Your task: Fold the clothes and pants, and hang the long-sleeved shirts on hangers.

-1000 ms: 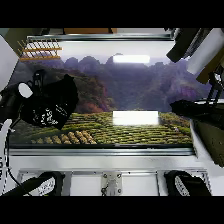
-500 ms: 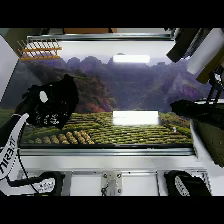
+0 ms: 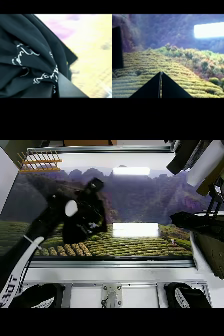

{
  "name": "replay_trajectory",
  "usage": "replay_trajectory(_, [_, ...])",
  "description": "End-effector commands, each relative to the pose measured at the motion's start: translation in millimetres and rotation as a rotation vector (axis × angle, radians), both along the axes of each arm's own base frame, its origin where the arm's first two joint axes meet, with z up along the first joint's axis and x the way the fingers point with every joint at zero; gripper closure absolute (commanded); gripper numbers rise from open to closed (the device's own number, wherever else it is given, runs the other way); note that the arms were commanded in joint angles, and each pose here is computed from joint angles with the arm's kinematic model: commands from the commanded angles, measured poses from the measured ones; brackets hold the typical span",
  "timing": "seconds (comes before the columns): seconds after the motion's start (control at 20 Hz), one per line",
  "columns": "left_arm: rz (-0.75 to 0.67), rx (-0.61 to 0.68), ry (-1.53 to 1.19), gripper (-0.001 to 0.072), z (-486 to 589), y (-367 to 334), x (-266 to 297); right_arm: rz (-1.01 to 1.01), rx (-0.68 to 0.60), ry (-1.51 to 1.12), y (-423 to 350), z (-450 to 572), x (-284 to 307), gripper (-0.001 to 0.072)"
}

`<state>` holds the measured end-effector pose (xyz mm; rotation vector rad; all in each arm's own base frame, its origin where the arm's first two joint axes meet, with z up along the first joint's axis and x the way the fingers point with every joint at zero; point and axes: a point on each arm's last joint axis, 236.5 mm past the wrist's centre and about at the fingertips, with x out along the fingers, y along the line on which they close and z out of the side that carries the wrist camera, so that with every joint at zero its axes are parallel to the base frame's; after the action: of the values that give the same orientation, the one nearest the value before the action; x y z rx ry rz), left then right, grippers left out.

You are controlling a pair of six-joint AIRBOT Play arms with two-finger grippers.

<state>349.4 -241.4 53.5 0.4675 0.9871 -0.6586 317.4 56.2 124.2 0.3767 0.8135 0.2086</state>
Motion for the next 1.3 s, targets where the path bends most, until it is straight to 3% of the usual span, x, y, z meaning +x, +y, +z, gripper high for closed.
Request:
replay_trajectory(0.0, [-0.237, 0.017, -0.005, 0.0700, -2.4, -56.8, -73.5, 0.000, 0.001, 0.001, 0.3, -0.2, 0.1, 0.0694])
replay_trajectory(0.05, [-0.228, 0.016, 0.014, 0.0638, -6.1, -57.9, -81.1, 0.000, 0.001, 0.001, 0.3, -0.2, 0.1, 0.0694])
replay_trajectory(0.1, [-0.180, 0.008, 0.028, 0.0302, -5.8, -53.4, -79.3, 0.000, 0.001, 0.001, 0.3, -0.2, 0.1, 0.0695])
replay_trajectory(0.15, [-0.104, -0.013, 0.041, 0.0127, -2.4, -44.3, -71.1, 0.000, 0.002, 0.001, 0.4, -0.3, 0.0, 0.0694])
replay_trajectory(0.4, [0.561, -0.180, 0.118, 0.0137, -4.2, 77.8, 1.0, 0.011, 0.075, -0.009, 13.4, 7.4, 0.5, 0.0694])
replay_trajectory(0.5, [0.800, -0.189, 0.202, 0.0137, -40.8, 138.1, 1.4, 0.013, 0.083, -0.008, 14.8, 7.6, 1.0, 0.0694])
replay_trajectory(0.65, [1.051, -0.287, 0.449, 0.0137, -105.6, 176.1, -28.1, 0.014, 0.089, 0.007, 15.5, 3.4, 2.7, 0.0697])
replay_trajectory(0.85, [1.098, -0.415, 0.667, 0.0137, -157.7, 162.5, -48.3, 0.018, 0.098, 0.038, 17.5, -5.6, 6.0, 0.0698])
replay_trajectory(1.1, [1.034, -0.363, 0.742, 0.0139, -186.7, 131.8, -59.2, 0.064, 0.101, 0.089, 31.9, -21.7, 8.2, 0.0699])
replay_trajectory(1.15, [1.023, -0.360, 0.731, 0.0258, -188.1, 128.2, -58.1, 0.075, 0.102, 0.110, 35.7, -28.3, 9.3, 0.0699])
replay_trajectory(1.2, [1.017, -0.365, 0.707, 0.0578, -186.8, 126.6, -53.9, 0.106, 0.090, 0.129, 40.8, -36.8, 11.1, 0.0699])
replay_trajectory(1.25, [1.022, -0.381, 0.674, 0.0702, -182.4, 128.2, -46.7, 0.135, 0.077, 0.146, 45.4, -44.0, 14.8, 0.0699])
